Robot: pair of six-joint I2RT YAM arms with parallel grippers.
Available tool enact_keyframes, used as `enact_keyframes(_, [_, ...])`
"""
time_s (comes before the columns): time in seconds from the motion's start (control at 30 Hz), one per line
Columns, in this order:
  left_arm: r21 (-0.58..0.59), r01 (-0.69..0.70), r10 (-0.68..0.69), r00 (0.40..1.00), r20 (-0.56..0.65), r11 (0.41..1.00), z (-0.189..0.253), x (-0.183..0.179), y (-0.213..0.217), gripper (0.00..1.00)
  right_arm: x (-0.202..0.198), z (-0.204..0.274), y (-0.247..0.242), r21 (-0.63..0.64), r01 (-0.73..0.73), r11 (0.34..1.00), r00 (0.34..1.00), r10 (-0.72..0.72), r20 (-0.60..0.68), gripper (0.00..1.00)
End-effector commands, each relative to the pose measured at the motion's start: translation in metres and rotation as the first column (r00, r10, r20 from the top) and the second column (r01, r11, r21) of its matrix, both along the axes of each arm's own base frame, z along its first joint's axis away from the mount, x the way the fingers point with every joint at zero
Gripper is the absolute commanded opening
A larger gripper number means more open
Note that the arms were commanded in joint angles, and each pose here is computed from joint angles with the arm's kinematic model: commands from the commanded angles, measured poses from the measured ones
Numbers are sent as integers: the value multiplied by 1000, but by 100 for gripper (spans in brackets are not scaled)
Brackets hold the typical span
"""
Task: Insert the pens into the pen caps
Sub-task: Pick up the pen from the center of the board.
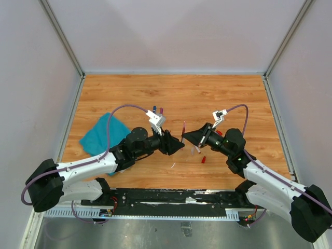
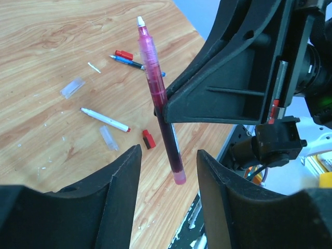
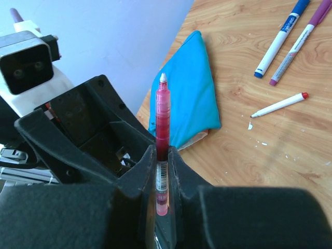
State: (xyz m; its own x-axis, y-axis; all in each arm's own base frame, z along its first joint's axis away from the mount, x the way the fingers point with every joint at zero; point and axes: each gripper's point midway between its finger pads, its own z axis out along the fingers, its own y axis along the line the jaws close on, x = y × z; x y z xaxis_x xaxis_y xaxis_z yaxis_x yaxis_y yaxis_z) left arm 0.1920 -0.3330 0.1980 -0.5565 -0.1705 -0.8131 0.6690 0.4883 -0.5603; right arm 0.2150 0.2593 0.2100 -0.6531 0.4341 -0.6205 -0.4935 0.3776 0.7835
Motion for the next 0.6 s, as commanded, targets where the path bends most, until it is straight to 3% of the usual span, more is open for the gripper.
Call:
enact_keyframes(0.0, [-41, 17, -15, 999, 35, 999, 16, 1, -9, 51, -2, 34, 8, 65, -20, 998, 996, 14, 84, 1])
enact_keyframes(0.23, [-51, 24, -22, 999, 39, 998, 20, 3, -13, 39, -6, 33, 13, 61, -39, 997, 996, 34, 83, 1])
enact_keyframes(0.57, [-46, 4, -2, 999, 38, 999, 22, 6, -12, 7, -6, 31, 15, 42, -42, 998, 995, 38, 94, 1])
